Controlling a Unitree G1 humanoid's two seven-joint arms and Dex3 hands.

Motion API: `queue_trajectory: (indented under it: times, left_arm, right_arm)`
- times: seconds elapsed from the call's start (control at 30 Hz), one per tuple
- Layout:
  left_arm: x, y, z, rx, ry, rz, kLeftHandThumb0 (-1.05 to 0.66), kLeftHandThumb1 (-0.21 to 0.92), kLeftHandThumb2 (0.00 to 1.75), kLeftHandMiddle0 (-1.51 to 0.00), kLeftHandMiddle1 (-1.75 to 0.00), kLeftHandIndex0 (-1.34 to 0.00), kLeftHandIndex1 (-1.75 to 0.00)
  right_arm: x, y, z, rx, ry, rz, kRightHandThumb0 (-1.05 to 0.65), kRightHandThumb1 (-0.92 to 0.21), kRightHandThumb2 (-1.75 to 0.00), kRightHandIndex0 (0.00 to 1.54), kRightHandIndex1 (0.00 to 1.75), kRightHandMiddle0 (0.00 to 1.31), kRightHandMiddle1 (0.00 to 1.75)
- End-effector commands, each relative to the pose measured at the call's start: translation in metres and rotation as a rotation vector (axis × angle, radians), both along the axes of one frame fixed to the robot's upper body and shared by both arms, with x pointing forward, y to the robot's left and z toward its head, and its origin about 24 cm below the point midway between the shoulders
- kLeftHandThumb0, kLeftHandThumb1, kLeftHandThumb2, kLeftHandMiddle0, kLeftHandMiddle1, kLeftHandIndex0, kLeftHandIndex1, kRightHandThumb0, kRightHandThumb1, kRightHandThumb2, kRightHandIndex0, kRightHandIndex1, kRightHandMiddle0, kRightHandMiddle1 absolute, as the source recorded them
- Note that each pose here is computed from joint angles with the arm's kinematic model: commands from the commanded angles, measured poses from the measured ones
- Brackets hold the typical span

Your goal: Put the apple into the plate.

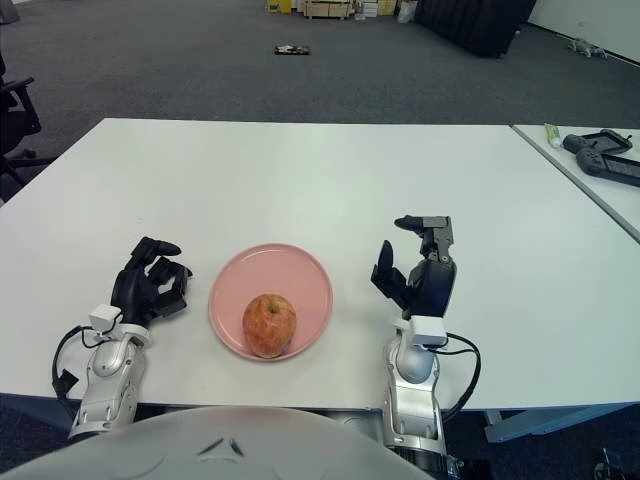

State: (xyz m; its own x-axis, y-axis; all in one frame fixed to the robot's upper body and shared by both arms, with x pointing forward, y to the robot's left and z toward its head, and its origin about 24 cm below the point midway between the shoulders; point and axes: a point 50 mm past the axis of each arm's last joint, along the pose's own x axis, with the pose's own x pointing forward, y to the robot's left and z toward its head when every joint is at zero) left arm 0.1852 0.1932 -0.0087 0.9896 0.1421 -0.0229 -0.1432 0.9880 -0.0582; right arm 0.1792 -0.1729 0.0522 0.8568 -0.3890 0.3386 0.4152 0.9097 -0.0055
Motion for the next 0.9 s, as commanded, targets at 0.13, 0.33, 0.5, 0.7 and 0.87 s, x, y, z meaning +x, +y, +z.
queue_trajectory:
  times: [0.13,0.33,0.5,0.7,0.87]
  left_arm:
    - [0.001,-0.002,0.002,0.008,-0.011,-0.007,-0.01,0.44,1.15,-0.55,-1.63,-0.34,-1.75]
    - [0.001,-0.003,0.002,-0.002,-0.011,-0.003,-0.01,0.44,1.14,-0.56,-1.6,-0.35,-1.75]
    - [0.001,-0.004,0.002,-0.012,-0.016,-0.002,-0.01,0.44,1.12,-0.57,-1.56,-0.35,-1.75]
    - [0.0,-0.004,0.002,-0.018,-0.012,0.0,-0.01,0.44,1.12,-0.58,-1.54,-0.37,-1.75]
    - [0.0,-0.005,0.002,-0.012,-0.012,-0.002,-0.01,0.42,1.14,-0.58,-1.56,-0.37,-1.75]
  right_arm:
    - [0.001,-0.001,-0.021,0.021,0.082,0.038,-0.39,-0.66,-0.88,0.58,1.55,0.35,1.75]
    - [0.001,0.001,-0.029,0.038,0.139,0.057,-0.39,-0.63,-0.92,0.62,1.57,0.37,1.75]
    - [0.0,-0.001,-0.04,0.026,0.204,0.069,-0.4,-0.61,-0.95,0.66,1.56,0.39,1.75]
    - [-0.001,-0.003,-0.052,0.012,0.26,0.071,-0.4,-0.61,-0.95,0.67,1.56,0.39,1.75]
    - [-0.001,-0.002,-0.054,0.029,0.275,0.075,-0.4,-0.6,-0.97,0.67,1.57,0.4,1.75]
